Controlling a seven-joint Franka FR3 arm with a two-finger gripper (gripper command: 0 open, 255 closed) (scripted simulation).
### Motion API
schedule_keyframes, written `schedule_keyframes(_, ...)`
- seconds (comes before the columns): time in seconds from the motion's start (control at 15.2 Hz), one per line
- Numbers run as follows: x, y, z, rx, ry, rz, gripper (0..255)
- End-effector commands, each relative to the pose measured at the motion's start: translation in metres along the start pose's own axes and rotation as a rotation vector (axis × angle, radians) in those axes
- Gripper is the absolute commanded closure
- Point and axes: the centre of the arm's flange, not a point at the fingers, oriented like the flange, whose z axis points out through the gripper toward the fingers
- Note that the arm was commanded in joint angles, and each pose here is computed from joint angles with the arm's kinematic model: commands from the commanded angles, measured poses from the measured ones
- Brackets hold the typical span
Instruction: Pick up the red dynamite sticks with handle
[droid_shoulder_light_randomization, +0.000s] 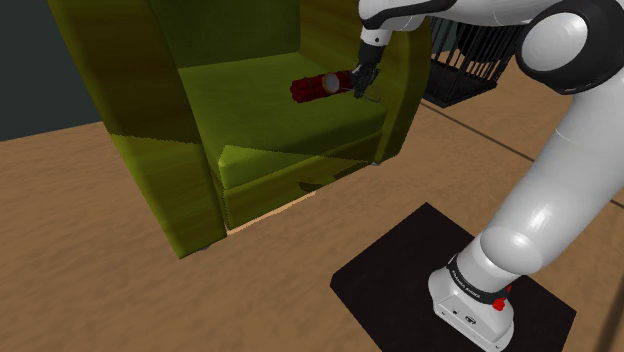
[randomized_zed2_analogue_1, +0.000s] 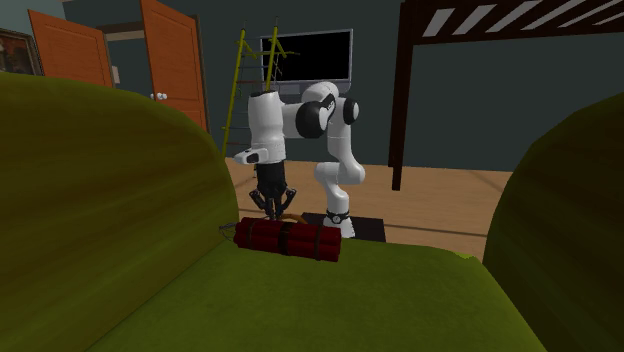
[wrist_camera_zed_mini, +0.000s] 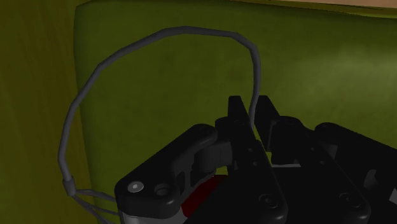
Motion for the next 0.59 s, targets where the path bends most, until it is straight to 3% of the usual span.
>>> schedule_keyframes(0.0, 0.0, 0.0, -0.004, 0.0, -0.001, 0.0, 255)
schedule_keyframes(0.53, 0.001, -0.003, -0.047, 0.0, -0.001, 0.0, 255)
